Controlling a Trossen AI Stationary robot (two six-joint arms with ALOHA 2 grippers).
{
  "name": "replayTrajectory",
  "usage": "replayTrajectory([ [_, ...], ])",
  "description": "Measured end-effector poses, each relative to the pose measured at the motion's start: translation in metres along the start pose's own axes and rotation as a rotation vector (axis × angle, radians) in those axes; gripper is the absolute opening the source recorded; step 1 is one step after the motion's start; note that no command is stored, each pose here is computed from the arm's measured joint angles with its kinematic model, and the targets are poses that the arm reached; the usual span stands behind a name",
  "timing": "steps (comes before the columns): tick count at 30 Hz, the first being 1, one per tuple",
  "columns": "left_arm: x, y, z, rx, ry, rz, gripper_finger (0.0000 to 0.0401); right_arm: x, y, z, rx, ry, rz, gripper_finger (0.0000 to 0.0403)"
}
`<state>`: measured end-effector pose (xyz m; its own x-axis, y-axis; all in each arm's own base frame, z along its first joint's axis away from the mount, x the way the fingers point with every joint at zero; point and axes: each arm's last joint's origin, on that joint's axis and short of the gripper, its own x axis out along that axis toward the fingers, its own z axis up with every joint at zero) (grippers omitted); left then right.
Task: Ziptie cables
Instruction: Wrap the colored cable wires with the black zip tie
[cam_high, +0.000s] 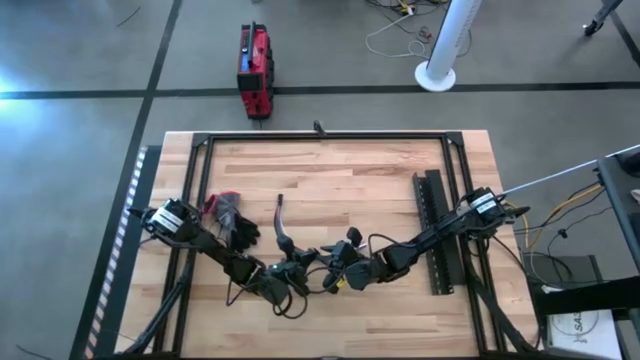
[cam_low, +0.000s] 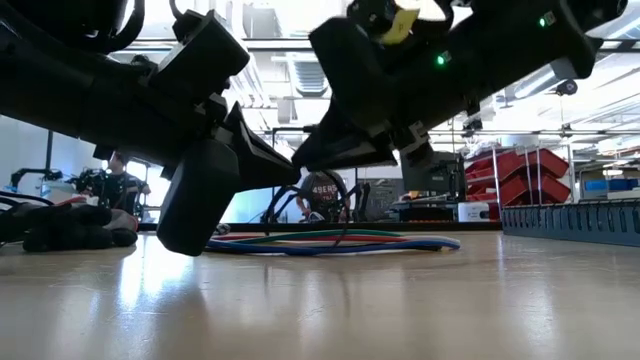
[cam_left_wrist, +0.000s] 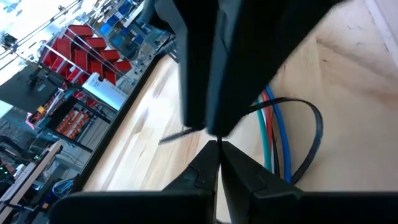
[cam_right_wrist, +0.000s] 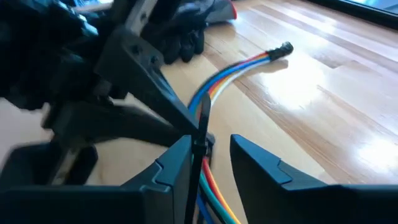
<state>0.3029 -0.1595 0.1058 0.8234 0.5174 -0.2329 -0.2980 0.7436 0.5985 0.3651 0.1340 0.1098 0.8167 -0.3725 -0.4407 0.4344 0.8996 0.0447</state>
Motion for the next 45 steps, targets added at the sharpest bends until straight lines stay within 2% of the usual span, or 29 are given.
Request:
replayTrajectory([
  [11, 0.0, 0.0, 0.001, -0.001, -0.003, 0.001, 0.0, 0.003, -0.001, -0.001, -0.018, 0.007, 0.018, 0.0069],
  [19, 0.0, 0.0, 0.001, 0.008, -0.002, 0.003, 0.0, 0.004, -0.002, -0.001, -0.039, 0.014, 0.022, 0.0011],
  [29, -0.01, 0.004, 0.007, 0.051, -0.001, -0.022, 0.0004, 0.004, -0.002, -0.002, -0.056, 0.012, 0.009, 0.0005],
  [36, -0.034, 0.024, 0.022, 0.031, 0.009, -0.115, 0.0046, 0.005, -0.003, -0.002, -0.074, 0.011, -0.004, 0.0005],
  [41, -0.036, 0.058, 0.035, -0.156, 0.049, -0.193, 0.0094, 0.004, -0.003, -0.002, -0.091, 0.011, -0.001, 0.0004],
  [45, -0.021, 0.084, 0.041, -0.257, 0.068, -0.352, 0.014, 0.004, -0.002, -0.002, -0.099, 0.011, 0.005, 0.0003],
])
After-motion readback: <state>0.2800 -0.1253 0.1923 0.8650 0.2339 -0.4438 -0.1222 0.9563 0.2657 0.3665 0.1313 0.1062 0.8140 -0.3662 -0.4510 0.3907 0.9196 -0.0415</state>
